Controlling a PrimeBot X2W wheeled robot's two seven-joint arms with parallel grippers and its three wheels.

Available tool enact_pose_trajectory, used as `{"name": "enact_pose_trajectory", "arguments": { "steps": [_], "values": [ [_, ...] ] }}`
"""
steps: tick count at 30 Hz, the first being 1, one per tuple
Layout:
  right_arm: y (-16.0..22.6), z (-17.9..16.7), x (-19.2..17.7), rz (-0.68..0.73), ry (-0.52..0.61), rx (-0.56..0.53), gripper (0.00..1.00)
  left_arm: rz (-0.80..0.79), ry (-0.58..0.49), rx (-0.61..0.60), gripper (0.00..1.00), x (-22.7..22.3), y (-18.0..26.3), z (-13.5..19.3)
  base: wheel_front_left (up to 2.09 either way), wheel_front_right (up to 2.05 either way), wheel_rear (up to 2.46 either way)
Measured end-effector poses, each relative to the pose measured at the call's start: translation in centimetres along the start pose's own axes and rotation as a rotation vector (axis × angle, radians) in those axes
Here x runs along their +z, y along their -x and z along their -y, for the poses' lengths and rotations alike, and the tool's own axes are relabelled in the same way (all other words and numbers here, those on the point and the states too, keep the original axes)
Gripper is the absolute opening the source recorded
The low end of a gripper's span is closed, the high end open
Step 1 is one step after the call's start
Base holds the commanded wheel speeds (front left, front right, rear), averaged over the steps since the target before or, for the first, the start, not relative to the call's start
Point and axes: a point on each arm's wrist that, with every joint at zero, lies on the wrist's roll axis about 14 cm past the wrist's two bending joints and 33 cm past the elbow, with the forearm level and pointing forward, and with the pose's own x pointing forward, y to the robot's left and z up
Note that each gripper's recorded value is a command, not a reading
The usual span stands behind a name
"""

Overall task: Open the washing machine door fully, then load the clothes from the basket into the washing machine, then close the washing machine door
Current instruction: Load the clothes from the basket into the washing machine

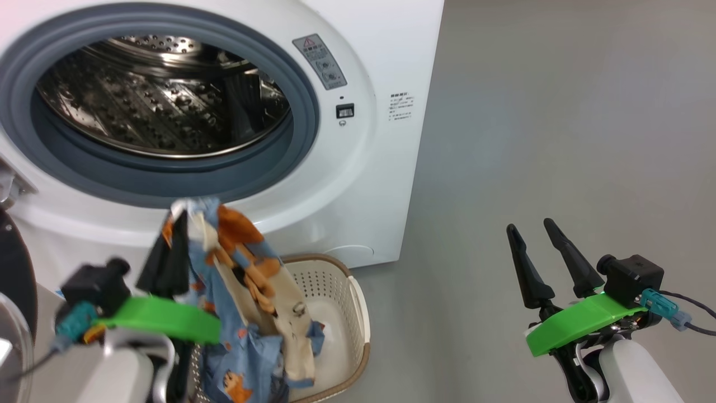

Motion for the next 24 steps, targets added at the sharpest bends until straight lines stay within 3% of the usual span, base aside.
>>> {"name": "enact_pose_trajectory", "arguments": {
  "steps": [5, 16, 24],
  "values": [
    [-0.2, 0.3, -1.1, -0.028, 0.001, -0.005, 1.00, 0.043, -0.060, -0.012, 0.00, 1.6, -3.2, -0.9, 0.00, 0.00, 0.00],
    [-1.6, 1.2, -2.9, -0.067, 0.000, -0.026, 1.00, 0.005, -0.094, 0.010, 0.00, 0.1, -9.6, -3.3, 0.00, 0.00, 0.00],
    [-2.9, 2.4, -5.0, -0.108, -0.002, -0.060, 1.00, -0.134, -0.098, 0.065, 0.00, -5.4, -13.8, -6.6, 0.00, 0.00, 0.00]
  ]
}}
